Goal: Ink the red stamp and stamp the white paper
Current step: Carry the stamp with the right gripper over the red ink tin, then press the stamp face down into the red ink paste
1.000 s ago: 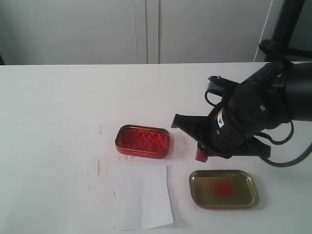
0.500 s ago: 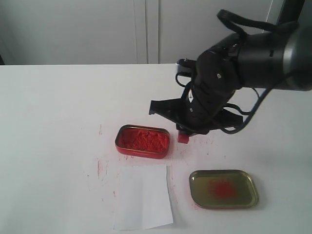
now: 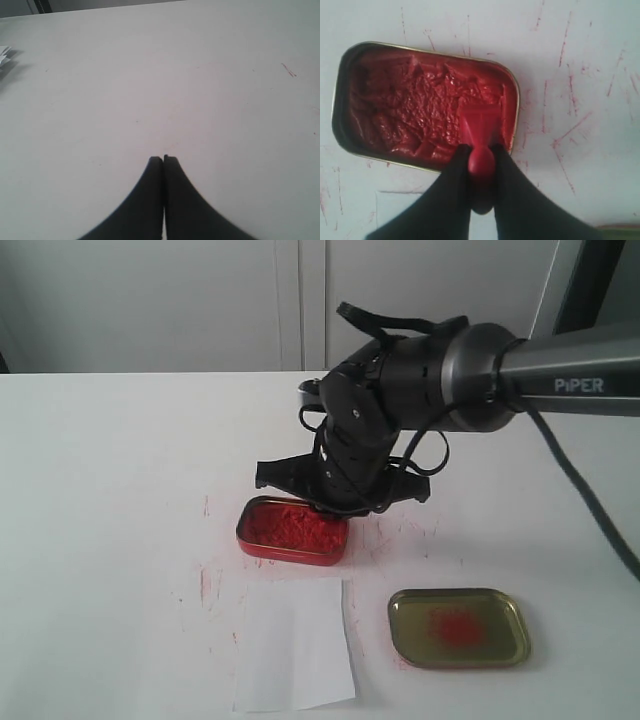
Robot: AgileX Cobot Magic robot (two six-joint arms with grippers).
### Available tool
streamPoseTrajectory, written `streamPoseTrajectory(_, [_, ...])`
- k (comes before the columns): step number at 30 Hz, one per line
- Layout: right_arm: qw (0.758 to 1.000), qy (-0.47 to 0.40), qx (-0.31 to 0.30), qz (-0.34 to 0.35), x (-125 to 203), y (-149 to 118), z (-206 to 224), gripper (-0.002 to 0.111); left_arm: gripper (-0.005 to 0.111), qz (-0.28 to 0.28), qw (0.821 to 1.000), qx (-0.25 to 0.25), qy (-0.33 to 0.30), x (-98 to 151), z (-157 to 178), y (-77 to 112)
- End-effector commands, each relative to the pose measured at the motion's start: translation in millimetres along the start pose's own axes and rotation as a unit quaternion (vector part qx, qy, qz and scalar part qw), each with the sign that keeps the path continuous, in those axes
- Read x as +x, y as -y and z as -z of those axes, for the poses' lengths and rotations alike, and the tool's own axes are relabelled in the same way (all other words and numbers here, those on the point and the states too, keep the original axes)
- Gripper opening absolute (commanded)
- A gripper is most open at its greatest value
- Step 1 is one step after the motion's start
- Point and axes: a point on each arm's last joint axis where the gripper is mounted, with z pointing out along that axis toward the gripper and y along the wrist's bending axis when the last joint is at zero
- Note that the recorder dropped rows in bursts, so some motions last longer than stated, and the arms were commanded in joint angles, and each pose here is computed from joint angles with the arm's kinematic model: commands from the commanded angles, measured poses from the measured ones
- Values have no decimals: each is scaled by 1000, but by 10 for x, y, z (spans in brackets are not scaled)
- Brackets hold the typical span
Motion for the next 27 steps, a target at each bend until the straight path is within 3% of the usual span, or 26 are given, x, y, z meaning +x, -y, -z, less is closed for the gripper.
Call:
streamPoseTrajectory(1, [1000,3,5,18,-39,-59,-48,0,0,4,1000,4,1,2,-2,5])
streamPoseTrajectory(27, [996,-43,42,65,-22,-169,-425,0,0,4,1000,4,1,2,-2,5])
